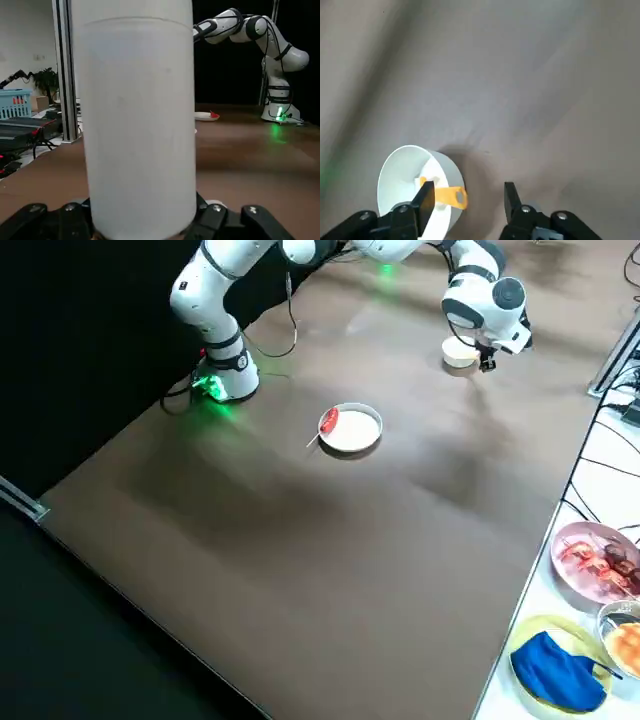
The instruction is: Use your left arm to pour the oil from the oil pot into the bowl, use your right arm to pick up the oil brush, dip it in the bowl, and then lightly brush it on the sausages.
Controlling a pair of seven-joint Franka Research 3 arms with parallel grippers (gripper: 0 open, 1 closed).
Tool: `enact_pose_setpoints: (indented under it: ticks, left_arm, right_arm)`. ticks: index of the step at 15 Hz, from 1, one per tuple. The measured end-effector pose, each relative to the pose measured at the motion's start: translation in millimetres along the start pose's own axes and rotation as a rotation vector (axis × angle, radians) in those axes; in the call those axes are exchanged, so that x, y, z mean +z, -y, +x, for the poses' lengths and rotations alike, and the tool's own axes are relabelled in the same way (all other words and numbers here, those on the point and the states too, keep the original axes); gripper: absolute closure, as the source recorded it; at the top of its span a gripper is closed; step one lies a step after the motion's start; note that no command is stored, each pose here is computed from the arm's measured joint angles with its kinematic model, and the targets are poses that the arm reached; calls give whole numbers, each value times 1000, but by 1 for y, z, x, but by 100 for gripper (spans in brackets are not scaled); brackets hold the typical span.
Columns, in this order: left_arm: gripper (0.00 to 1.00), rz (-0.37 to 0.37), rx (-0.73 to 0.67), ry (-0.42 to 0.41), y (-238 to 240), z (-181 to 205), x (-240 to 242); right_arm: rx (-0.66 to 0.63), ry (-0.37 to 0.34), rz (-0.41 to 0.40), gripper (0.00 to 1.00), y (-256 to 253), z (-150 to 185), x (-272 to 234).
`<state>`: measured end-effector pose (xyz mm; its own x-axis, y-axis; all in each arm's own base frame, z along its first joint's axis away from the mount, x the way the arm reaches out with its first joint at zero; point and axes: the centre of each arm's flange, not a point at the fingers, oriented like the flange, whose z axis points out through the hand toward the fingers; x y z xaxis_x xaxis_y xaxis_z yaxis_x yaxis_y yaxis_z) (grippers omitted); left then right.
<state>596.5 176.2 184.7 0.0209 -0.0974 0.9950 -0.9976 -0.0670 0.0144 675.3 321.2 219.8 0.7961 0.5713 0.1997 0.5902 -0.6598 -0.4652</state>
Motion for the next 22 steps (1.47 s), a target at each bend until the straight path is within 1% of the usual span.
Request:
enact_pose_setpoints:
  ticks: [2,3,4,5,6,7,8,14,15,17,22]
  left_arm:
    - [44,2,9,-13,1,-13,1]
    - [44,0,15,-21,4,-21,4]
    - [44,-1,19,-22,5,-23,4]
    - [44,-1,22,-24,7,-25,4]
    - [44,0,28,-24,8,-25,3]
    - [44,1,37,-22,11,-23,1]
    - [44,1,44,-21,13,-21,-1]
    - [44,22,68,6,16,-17,-24]
    - [44,26,70,10,15,-19,-27]
    - [44,31,68,15,14,-24,-31]
    - [44,48,52,28,11,-42,-44]
  right_arm:
    - [-15,7,2,38,3,0,5]
    - [-21,9,4,42,4,0,6]
    - [-23,10,4,42,4,0,6]
    - [-23,11,5,48,4,-1,6]
    - [-23,12,6,48,4,-1,6]
    - [-23,14,7,52,3,-1,7]
    - [-22,17,8,57,3,-2,8]
    - [-18,28,11,60,0,-5,16]
    - [-18,29,12,61,0,-5,17]
    - [-19,33,14,66,1,-6,18]
    - [-19,37,18,68,1,-6,19]
